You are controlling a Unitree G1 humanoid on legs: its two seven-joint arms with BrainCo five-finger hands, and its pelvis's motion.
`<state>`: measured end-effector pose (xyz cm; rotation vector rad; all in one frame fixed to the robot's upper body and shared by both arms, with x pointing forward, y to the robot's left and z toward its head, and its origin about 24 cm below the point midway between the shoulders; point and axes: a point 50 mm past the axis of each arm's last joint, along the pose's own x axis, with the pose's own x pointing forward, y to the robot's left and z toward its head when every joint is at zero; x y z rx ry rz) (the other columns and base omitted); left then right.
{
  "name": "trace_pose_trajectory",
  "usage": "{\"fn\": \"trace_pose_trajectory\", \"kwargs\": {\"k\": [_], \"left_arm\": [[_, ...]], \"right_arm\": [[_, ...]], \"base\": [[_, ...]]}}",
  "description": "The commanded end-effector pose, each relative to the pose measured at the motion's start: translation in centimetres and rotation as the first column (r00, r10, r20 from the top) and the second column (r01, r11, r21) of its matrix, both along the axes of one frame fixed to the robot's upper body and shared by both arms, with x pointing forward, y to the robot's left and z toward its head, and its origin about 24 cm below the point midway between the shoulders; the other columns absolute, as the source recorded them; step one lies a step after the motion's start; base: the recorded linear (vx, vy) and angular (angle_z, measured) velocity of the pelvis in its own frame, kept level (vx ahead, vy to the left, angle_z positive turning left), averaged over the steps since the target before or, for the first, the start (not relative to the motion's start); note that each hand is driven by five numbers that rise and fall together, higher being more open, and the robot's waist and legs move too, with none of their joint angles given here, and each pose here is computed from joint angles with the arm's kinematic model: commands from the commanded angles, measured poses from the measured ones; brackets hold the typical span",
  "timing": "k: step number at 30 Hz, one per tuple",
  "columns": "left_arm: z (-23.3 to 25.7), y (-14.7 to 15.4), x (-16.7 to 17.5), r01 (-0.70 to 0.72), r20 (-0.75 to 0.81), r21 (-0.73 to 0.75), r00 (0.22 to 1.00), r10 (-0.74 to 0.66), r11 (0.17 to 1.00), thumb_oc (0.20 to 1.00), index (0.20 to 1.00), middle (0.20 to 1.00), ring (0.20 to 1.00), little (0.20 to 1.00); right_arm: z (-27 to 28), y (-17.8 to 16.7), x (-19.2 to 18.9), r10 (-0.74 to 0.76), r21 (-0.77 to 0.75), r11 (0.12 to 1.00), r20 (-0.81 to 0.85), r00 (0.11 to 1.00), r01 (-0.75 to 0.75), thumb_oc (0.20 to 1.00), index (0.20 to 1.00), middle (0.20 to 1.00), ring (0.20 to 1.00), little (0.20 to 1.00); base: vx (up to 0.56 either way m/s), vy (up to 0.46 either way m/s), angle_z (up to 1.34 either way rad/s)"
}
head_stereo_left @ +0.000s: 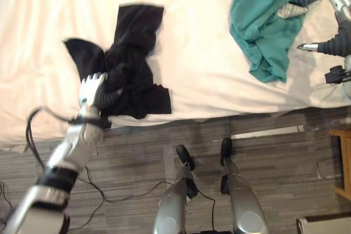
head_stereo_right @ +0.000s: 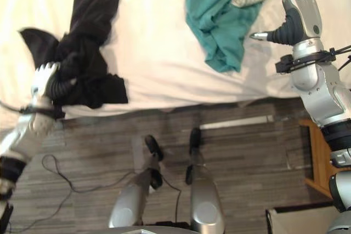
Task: Tidy up the quilt and then pick up the clothes from the bed and put them into the laundry hamper.
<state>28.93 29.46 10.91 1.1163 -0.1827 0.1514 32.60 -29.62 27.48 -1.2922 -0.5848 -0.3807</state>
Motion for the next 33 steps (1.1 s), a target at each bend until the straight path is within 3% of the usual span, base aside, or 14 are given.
{"fn": "trace_pose_trajectory", "kwargs": {"k": [1, 4, 5, 6, 13, 15, 18, 19, 20, 22, 24, 29, 31, 33], "left_arm": [[-5.6, 4.3, -5.1, -0.192, -0.249, -0.1, 0.955, 0.163, 0.976, 0.2, 0.2, 0.2, 0.2, 0.2], [-6.4, 6.5, -7.9, -0.339, -0.237, -0.285, 0.931, 0.277, 0.896, 0.2, 0.2, 0.2, 0.2, 0.2], [-6.4, 6.6, -7.9, -0.339, -0.237, -0.284, 0.931, 0.277, 0.897, 0.2, 0.2, 0.2, 0.2, 0.2], [-6.6, 6.8, -8.2, -0.356, -0.235, -0.326, 0.928, 0.289, 0.876, 0.2, 0.2, 0.2, 0.2, 0.2], [-8.1, 5.6, -8.8, -0.359, -0.259, -0.485, 0.93, 0.261, 0.798, 0.2, 0.2, 0.2, 0.2, 0.2], [-9.5, 3.5, -8.5, -0.324, -0.297, -0.532, 0.937, 0.185, 0.782, 0.2, 0.2, 0.2, 0.2, 0.2], [-10.2, 2.5, -8.9, -0.314, -0.328, -0.534, 0.933, 0.15, 0.785, 0.2, 0.2, 0.2, 0.2, 0.2], [-10.7, 1.8, -8.9, -0.311, -0.342, -0.547, 0.93, 0.132, 0.777, 0.2, 0.2, 0.2, 0.2, 0.2], [-11.3, 0.8, -9.0, -0.306, -0.362, -0.565, 0.926, 0.103, 0.766, 0.2, 0.2, 0.2, 0.2, 0.2], [-11.7, 0.3, -9.2, -0.306, -0.377, -0.574, 0.922, 0.087, 0.759, 0.2, 0.2, 0.2, 0.2, 0.2], [-12.6, -1.1, -9.7, -0.3, -0.402, -0.604, 0.915, 0.043, 0.739, 0.2, 0.2, 0.2, 0.2, 0.2], [-13.6, -2.3, -10.4, -0.319, -0.431, -0.632, 0.902, 0.021, 0.706, 0.2, 0.2, 0.2, 0.2, 0.2], [-13.9, -2.5, -10.6, -0.323, -0.443, -0.626, 0.896, 0.018, 0.71, 0.2, 0.2, 0.2, 0.2, 0.2], [-14.2, -2.7, -10.9, -0.331, -0.457, -0.615, 0.889, 0.019, 0.715, 0.2, 0.2, 0.2, 0.2, 0.2]], "right_arm": [[0.8, -3.0, 0.1, -0.166, -0.046, 0.985, -0.049, 0.985, 0.163, 1.0, 1.0, 1.0, 1.0, 1.0], [-3.6, -7.3, -0.4, -0.291, 0.101, 0.942, -0.229, 0.929, 0.32, 1.0, 1.0, 1.0, 1.0, 1.0], [-3.7, -7.3, -0.4, -0.29, 0.104, 0.942, -0.23, 0.929, 0.32, 0.426, 0.426, 0.426, 0.426, 0.426], [-4.7, -7.9, -0.5, -0.292, 0.165, 0.925, -0.266, 0.919, 0.342, 0.2, 0.2, 0.2, 0.2, 0.2], [-12.0, -6.3, -1.2, -0.11, 0.428, 0.859, -0.381, 0.918, 0.28, 0.2, 0.2, 0.2, 0.2, 0.2], [-17.4, -2.4, -2.6, 0.103, 0.658, 0.729, -0.374, 0.922, 0.186, 0.2, 0.2, 0.2, 0.2, 0.2], [-19.8, -0.4, -3.9, 0.207, 0.782, 0.607, -0.332, 0.92, 0.146, 0.2, 0.2, 0.2, 0.2, 0.2], [-20.9, 0.9, -4.5, 0.267, 0.838, 0.531, -0.304, 0.914, 0.123, 0.2, 0.2, 0.2, 0.2, 0.2], [-23.0, 2.7, -5.9, 0.352, 0.922, 0.371, -0.253, 0.901, 0.114, 0.2, 0.2, 0.2, 0.2, 0.2], [-23.9, 3.2, -6.7, 0.378, 0.941, 0.314, -0.246, 0.893, 0.126, 0.2, 0.2, 0.2, 0.2, 0.2], [-25.9, 4.4, -8.4, 0.421, 0.978, 0.147, -0.198, 0.885, 0.149, 0.2, 0.2, 0.2, 0.2, 0.2], [-26.6, 4.6, -9.8, 0.424, 0.98, 0.104, -0.196, 0.884, 0.168, 0.2, 0.2, 0.2, 0.2, 0.2], [-26.6, 4.2, -10.4, 0.409, 0.965, 0.18, -0.248, 0.878, 0.188, 0.2, 0.2, 0.2, 0.2, 0.2], [-25.3, 3.5, -10.1, 0.35, 0.904, 0.386, -0.328, 0.877, 0.184, 0.2, 0.2, 0.2, 0.2, 0.2]], "base": [[-0.03, -0.12, 0.35], [-0.03, -0.077, 0.34], [-0.04, -0.063, 0.32], [-0.01, -0.017, 0.34], [0.04, 0.001, 0.25], [0.19, 0.03, 0.11], [0.16, 0.04, 0.09], [0.11, 0.106, -0.02], [0.05, 0.09, -0.06], [0.06, 0.089, -0.14], [0.11, 0.137, -0.25], [0.04, 0.066, -0.34], [0.04, 0.053, -0.15], [0.06, 0.029, -0.18]]}}
